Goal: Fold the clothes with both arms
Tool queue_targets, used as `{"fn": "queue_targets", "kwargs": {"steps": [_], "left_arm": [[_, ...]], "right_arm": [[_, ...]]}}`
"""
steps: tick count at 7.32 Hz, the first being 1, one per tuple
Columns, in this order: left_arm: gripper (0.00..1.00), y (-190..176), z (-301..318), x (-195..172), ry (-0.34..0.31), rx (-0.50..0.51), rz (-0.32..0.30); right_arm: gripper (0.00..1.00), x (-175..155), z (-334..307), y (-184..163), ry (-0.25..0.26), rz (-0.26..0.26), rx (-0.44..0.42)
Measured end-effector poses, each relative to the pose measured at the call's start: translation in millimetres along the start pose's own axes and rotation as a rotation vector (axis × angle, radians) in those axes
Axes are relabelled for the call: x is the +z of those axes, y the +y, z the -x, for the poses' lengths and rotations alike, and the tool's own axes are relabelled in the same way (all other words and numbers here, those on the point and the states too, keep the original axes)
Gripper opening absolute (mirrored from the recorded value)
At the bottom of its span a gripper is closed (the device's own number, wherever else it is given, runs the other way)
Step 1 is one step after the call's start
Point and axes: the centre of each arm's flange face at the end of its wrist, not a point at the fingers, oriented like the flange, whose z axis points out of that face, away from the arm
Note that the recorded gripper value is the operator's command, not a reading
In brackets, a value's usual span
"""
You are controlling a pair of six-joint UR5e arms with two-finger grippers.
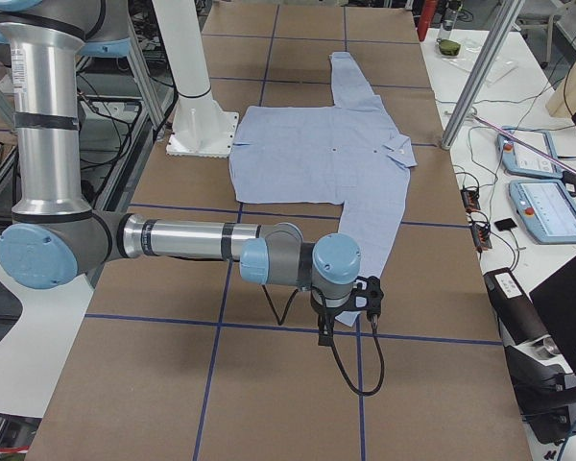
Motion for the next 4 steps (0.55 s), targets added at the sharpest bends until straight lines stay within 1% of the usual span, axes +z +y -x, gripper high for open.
{"fn": "queue_targets", "kwargs": {"steps": [2,3,4], "left_arm": [[1.0,-17.5,-10.5,-46.6,-0.012,0.026,-0.099],[1.0,-29.1,-14.4,-59.4,-0.015,0.042,-0.129],[1.0,-35.6,-14.7,-62.8,-0.017,0.059,-0.151]], "right_arm": [[1.0,4.9,14.7,-8.6,-0.003,-0.037,-0.078],[1.0,15.2,15.4,-9.8,-0.037,-0.051,-0.102],[1.0,27.0,18.3,-10.4,-0.075,-0.06,-0.1]]}}
